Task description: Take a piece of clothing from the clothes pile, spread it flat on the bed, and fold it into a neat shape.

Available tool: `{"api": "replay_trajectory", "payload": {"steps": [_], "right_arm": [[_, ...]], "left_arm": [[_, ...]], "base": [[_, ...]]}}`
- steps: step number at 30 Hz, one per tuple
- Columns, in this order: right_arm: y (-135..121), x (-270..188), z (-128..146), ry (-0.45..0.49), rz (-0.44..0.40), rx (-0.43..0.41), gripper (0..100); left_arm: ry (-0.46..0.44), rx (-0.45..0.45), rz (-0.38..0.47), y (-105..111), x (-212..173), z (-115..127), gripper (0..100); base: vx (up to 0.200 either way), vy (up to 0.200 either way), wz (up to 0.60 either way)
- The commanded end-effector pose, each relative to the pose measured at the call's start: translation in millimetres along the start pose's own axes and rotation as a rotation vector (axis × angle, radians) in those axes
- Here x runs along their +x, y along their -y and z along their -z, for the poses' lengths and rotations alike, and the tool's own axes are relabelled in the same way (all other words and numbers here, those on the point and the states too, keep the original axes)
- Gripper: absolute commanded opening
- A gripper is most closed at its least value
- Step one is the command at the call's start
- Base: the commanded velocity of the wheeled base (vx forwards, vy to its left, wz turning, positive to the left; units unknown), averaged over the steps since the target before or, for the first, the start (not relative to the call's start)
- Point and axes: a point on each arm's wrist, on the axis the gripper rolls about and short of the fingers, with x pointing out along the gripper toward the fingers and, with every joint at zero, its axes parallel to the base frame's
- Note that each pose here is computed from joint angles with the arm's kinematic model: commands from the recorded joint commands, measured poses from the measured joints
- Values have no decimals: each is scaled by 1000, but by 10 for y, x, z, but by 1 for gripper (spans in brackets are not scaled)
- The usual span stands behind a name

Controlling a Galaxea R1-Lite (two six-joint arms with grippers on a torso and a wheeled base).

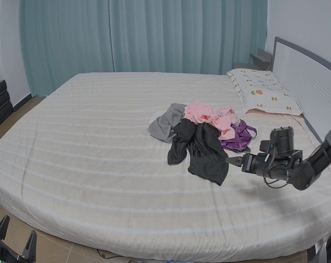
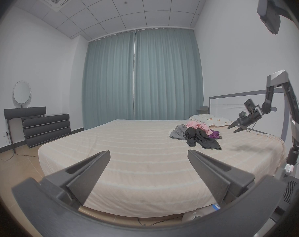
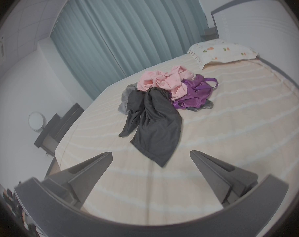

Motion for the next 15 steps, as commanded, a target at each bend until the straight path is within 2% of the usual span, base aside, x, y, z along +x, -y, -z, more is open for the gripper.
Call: {"api": "replay_trajectory", "payload": {"steps": [1,8,15], "right_arm": [[80,885,210,-57,36,110,100],[205,1327,370,-69,100,122,100],[184,1392,309,-87,116,128,100]], "left_arm": [[0,0,0,0,0,53,100],[0,0,0,0,0,53,100],[0,0,0,0,0,53,100]], "base": [[0,0,0],[0,0,0],[0,0,0]]}}
